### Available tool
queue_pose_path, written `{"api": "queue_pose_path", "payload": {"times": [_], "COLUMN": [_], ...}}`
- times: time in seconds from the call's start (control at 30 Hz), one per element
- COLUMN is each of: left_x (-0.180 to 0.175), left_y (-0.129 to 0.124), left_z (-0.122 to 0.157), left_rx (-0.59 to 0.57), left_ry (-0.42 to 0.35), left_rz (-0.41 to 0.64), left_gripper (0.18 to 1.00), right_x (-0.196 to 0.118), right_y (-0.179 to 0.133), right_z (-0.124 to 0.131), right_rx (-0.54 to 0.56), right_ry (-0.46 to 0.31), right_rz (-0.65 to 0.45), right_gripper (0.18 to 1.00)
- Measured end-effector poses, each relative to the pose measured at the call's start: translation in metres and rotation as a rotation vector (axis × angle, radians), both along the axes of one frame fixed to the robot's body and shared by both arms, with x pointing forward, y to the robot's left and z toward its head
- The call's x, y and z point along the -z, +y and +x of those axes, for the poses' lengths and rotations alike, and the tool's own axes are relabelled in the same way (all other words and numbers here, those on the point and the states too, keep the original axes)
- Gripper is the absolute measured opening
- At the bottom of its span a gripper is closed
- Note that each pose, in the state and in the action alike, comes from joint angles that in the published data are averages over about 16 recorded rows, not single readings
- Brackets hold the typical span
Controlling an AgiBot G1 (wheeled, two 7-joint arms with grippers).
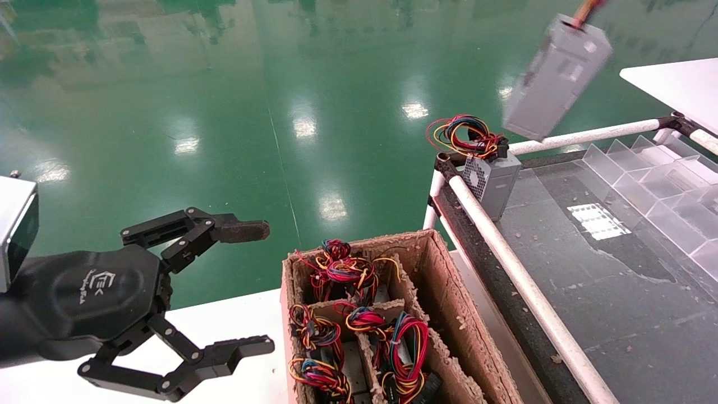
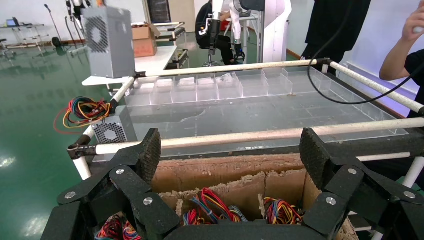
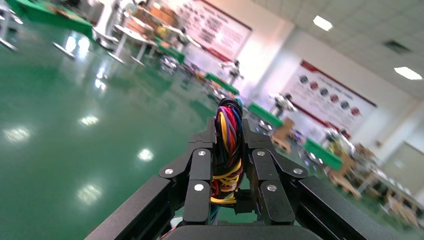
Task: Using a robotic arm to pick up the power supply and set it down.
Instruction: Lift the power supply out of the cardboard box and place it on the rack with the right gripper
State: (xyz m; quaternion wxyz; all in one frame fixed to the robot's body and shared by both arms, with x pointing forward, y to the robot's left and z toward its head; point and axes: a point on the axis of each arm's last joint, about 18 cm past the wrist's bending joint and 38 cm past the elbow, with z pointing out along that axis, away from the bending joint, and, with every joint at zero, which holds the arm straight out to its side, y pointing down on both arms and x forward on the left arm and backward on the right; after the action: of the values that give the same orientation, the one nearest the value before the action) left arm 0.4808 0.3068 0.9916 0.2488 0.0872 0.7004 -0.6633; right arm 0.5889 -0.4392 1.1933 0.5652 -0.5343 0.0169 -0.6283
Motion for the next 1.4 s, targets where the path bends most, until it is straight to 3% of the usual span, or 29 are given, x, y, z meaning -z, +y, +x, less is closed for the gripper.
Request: {"api": "queue_pose_path", "payload": {"times": [0.3, 0.53, 0.97, 1.4], "left_x": [0.0, 0.0, 0.0, 0.0], "left_y": [0.0, 0.0, 0.0, 0.0], "left_z": [0.0, 0.0, 0.0, 0.0], "left_rx": [0.0, 0.0, 0.0, 0.0], "left_ry": [0.0, 0.0, 0.0, 0.0], "left_rz": [0.0, 0.0, 0.0, 0.0], "left_gripper": [1.001, 1.001, 1.001, 1.001], "right_x": [0.037, 0.067, 0.098, 0.1], "right_y": [-0.049, -0.063, -0.039, -0.003], "right_z": [0.0, 0.009, 0.039, 0.073], "right_rx": [0.114, 0.149, 0.133, 0.152], "right_ry": [0.091, 0.183, 0.314, 0.341], "right_rz": [0.025, 0.033, -0.001, -0.047], "right_gripper": [0.279, 0.279, 0.279, 0.279]}}
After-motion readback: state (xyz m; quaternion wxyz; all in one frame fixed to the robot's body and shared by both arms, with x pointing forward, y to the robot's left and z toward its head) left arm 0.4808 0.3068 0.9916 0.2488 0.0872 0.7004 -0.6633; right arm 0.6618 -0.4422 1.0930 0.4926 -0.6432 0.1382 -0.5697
